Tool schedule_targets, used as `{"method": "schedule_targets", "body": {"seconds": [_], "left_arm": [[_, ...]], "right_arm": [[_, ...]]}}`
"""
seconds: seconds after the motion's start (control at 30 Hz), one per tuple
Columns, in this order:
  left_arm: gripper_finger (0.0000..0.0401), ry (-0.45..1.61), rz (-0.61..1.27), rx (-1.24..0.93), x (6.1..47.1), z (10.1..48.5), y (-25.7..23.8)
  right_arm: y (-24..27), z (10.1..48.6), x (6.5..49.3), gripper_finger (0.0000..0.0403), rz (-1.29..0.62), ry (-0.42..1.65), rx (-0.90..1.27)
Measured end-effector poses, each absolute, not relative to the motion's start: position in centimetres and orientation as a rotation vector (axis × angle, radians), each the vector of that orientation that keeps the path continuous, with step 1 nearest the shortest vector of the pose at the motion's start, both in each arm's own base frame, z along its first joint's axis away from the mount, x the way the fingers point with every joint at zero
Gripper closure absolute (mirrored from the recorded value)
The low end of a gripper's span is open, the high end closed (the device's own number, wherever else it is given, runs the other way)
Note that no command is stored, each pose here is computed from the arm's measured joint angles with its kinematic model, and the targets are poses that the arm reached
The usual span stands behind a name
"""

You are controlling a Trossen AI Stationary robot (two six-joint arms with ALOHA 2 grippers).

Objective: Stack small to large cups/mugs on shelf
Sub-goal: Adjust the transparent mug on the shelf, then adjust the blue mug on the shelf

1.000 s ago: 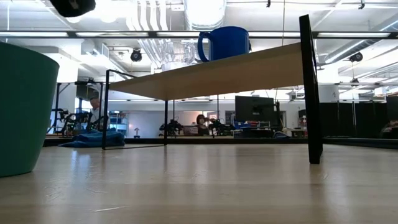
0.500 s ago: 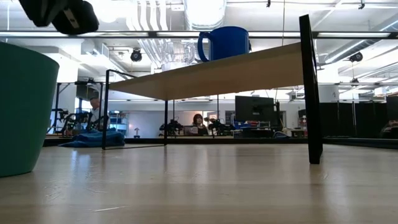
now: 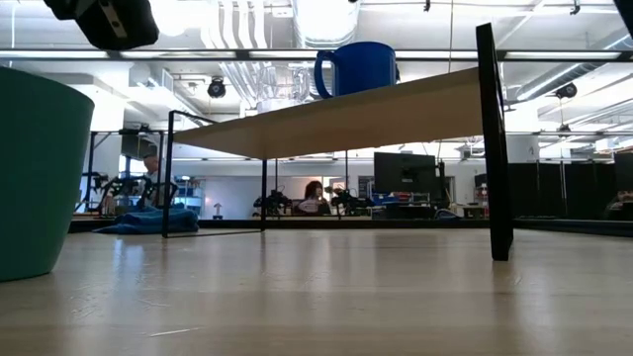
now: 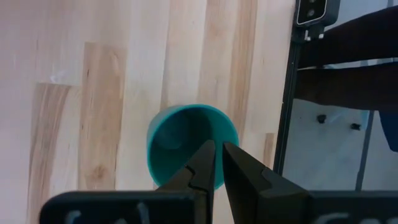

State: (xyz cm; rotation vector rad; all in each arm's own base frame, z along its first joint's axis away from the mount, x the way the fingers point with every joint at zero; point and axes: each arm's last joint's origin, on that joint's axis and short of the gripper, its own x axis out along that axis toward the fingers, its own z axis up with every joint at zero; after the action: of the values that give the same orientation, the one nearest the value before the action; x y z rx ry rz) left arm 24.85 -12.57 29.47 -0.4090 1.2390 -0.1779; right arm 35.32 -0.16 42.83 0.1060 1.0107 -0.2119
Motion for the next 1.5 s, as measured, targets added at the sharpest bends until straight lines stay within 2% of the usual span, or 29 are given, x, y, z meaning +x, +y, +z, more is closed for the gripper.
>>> {"method": "schedule_targets", "body": {"seconds": [0.33,0.63,0.87,1.3,1.5], "left_arm": [[0.0386,1.239,-0.177,-0.410,24.8,29.5,-12.6],[0.0386,1.240,-0.180,-0.407,24.8,29.4,-12.6],[0.0386,1.242,-0.180,-0.406,24.7,29.4,-12.6],[0.0386,1.253,-0.179,-0.395,24.6,29.0,-12.6],[0.0386,1.255,-0.178,-0.394,24.6,29.0,-12.6]], "right_arm": [[-2.3,37.7,40.3,0.0394,-0.243,1.100,0.096],[-3.1,35.2,42.0,0.0394,-0.228,1.160,0.111],[-4.0,34.8,43.0,0.0395,-0.174,1.103,0.152],[-6.2,34.7,43.9,0.0395,-0.205,1.023,0.162],[-5.7,36.8,42.5,0.0395,-0.193,0.983,0.157]]}}
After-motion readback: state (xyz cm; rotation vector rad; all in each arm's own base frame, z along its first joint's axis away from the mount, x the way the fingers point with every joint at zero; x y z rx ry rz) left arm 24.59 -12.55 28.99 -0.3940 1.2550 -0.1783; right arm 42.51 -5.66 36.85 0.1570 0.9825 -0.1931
